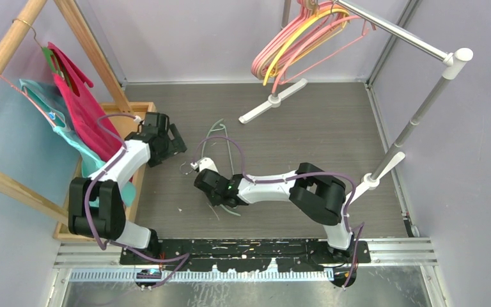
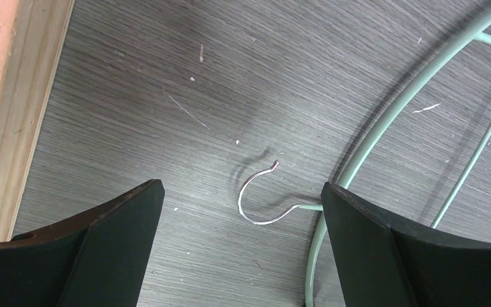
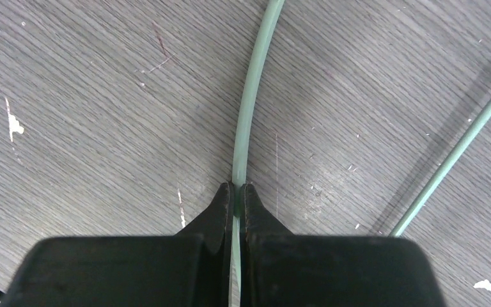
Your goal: Organize the hangers
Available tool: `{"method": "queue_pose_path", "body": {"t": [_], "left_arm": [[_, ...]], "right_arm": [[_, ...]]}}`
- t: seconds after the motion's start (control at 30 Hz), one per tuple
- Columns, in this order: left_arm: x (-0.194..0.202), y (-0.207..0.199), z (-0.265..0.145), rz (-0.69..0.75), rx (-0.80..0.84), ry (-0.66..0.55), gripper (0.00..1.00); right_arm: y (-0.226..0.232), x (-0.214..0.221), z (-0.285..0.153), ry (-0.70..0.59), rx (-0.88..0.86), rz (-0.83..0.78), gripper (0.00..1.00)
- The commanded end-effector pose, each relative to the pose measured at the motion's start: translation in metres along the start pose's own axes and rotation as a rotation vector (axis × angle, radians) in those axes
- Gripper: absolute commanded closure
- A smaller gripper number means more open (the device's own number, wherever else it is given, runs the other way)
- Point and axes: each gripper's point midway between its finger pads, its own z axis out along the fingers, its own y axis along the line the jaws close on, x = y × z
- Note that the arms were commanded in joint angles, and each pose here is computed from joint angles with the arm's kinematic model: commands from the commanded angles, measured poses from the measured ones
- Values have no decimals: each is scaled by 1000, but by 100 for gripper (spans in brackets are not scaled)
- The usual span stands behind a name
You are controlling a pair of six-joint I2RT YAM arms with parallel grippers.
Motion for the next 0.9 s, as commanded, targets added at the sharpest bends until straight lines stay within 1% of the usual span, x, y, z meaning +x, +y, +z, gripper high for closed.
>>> {"method": "queue_pose_path", "body": {"t": [0.0,0.13,0.3,0.5,0.63,0.77,0.87], "left_arm": [[-8,-10,-11,-22,67,-47,2],[0,-20,-17,-44,157,-45,2],[7,-43,-27,-101,316,-45,2],[4,-73,-36,-158,496,-57,2],[-3,-89,-42,-200,584,-62,2],[-10,-100,-44,-222,623,-66,2],[-10,-103,-39,-217,615,-61,2]], "right_arm": [[-24,1,-6,-40,93,10,99],[-35,-23,-26,-120,74,79,99],[-48,-52,-51,-212,-44,227,99],[-36,-60,-62,-218,-204,279,99],[-30,-63,-72,-232,-252,287,99],[-32,-62,-77,-232,-263,288,99],[-28,-66,-84,-239,-289,292,99]]}}
